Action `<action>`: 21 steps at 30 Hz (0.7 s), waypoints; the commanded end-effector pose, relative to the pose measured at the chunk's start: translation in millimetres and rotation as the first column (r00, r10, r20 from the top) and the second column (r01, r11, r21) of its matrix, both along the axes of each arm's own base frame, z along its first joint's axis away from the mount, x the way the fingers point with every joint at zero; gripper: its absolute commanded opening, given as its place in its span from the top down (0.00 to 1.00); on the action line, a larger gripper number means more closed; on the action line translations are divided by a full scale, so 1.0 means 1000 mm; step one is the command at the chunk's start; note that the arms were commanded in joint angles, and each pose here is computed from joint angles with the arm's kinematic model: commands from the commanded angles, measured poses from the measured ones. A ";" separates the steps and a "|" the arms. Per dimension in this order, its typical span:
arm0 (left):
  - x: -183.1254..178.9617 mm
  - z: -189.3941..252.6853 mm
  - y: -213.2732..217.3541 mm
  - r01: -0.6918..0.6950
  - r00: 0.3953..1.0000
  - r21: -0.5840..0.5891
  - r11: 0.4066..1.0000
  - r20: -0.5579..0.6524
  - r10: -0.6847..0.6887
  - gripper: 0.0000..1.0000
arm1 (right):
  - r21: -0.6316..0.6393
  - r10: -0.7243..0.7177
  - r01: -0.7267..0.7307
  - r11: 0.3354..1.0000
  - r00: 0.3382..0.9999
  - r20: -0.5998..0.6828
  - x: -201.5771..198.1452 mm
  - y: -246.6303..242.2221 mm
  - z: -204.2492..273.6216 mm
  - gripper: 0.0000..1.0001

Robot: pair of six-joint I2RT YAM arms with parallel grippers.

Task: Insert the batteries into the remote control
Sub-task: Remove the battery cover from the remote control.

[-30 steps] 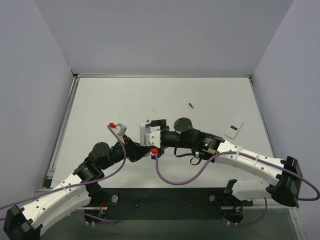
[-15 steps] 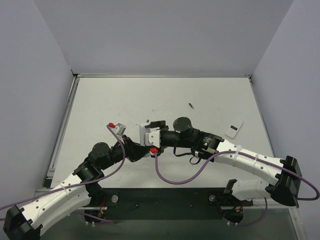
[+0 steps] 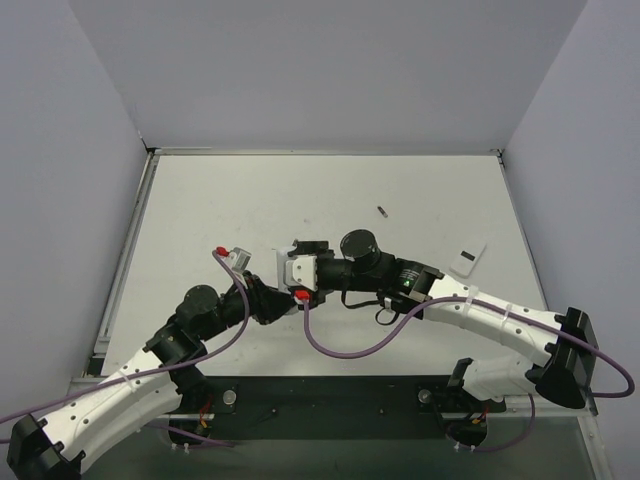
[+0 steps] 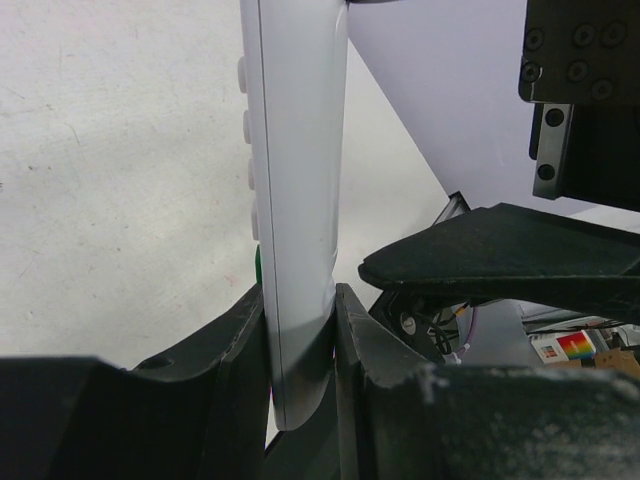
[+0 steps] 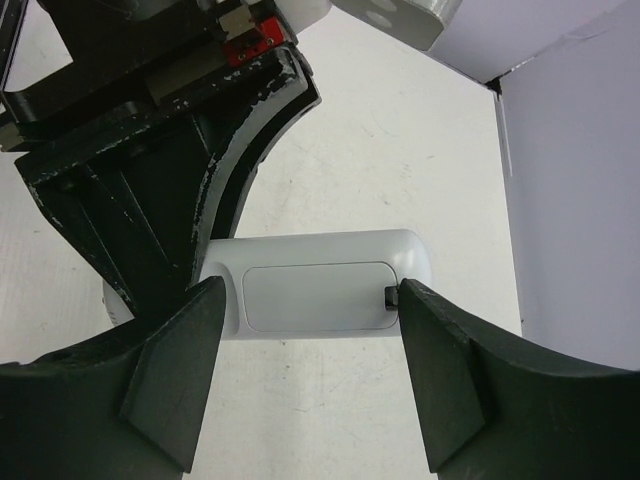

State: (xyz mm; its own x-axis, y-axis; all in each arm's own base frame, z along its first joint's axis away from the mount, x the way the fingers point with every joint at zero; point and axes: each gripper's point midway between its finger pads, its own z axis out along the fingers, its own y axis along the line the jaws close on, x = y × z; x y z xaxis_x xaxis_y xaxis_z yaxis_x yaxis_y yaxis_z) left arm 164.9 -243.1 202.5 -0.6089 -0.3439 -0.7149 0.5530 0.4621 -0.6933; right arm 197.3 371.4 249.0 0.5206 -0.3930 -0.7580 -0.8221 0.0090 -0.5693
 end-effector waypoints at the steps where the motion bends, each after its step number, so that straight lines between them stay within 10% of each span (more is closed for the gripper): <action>1: 0.003 0.051 0.003 -0.009 0.989 -0.068 0.998 0.146 0.019 1.00 | -0.049 0.015 -0.021 0.999 0.993 -0.113 -0.008 -0.001 -0.012 0.39; 21: 0.012 0.031 0.006 -0.042 0.991 -0.012 0.999 0.126 0.043 1.00 | -0.090 0.047 -0.065 0.994 0.982 -0.182 -0.021 -0.003 -0.011 0.53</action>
